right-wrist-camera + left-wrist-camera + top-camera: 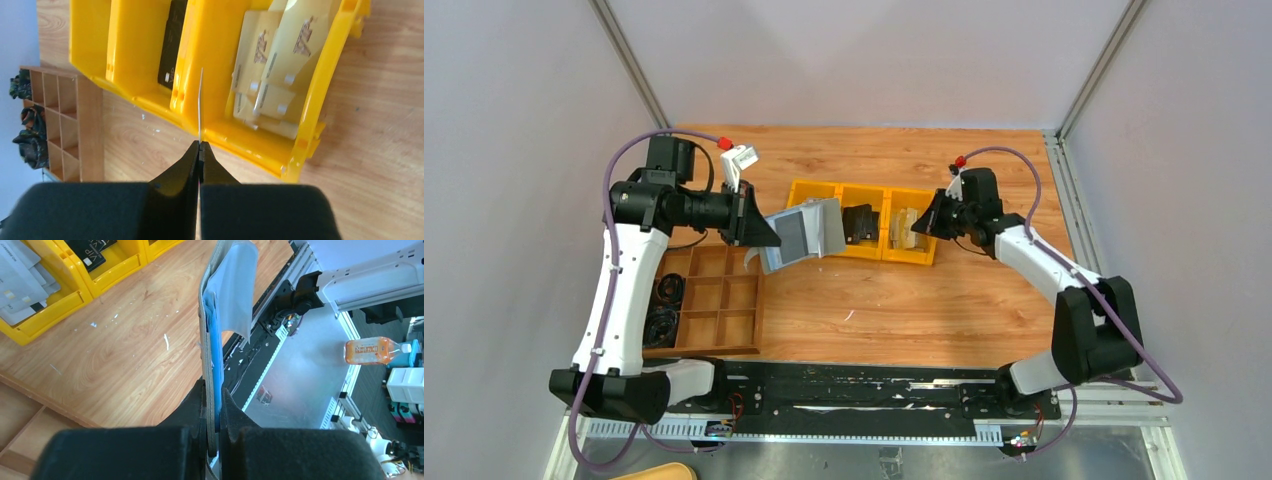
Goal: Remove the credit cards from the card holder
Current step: Place the credit card in the storage box.
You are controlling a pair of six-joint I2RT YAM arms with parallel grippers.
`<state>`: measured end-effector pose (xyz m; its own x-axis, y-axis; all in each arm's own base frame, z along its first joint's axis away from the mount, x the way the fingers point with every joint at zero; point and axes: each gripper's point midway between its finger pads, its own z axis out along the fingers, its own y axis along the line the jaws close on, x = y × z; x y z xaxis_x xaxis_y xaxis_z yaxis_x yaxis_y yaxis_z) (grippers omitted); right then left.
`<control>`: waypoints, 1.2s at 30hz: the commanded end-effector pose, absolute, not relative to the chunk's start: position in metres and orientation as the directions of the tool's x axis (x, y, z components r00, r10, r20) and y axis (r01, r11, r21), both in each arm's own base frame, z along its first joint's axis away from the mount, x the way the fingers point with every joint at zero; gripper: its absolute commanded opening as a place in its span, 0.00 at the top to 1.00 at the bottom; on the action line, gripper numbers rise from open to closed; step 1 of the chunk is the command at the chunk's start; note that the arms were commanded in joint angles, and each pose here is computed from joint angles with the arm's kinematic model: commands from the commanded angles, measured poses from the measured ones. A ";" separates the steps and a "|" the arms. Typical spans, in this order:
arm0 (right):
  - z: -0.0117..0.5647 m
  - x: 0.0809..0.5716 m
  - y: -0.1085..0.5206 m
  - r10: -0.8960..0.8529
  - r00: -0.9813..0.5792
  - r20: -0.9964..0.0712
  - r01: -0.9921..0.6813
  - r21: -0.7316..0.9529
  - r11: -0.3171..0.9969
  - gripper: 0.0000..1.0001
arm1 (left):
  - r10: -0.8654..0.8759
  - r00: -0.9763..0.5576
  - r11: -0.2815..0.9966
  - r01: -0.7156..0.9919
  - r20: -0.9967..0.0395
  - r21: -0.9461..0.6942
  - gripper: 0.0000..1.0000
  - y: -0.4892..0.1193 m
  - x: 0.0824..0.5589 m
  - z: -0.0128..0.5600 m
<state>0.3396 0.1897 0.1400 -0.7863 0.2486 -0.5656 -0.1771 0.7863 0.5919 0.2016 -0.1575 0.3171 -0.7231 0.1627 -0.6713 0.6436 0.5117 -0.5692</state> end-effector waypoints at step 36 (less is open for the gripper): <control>0.369 0.212 0.337 0.151 -0.542 -0.827 -0.821 0.559 0.113 0.23 | 0.165 -0.678 0.520 0.677 -0.717 -0.521 1.00 -0.153 0.193 0.325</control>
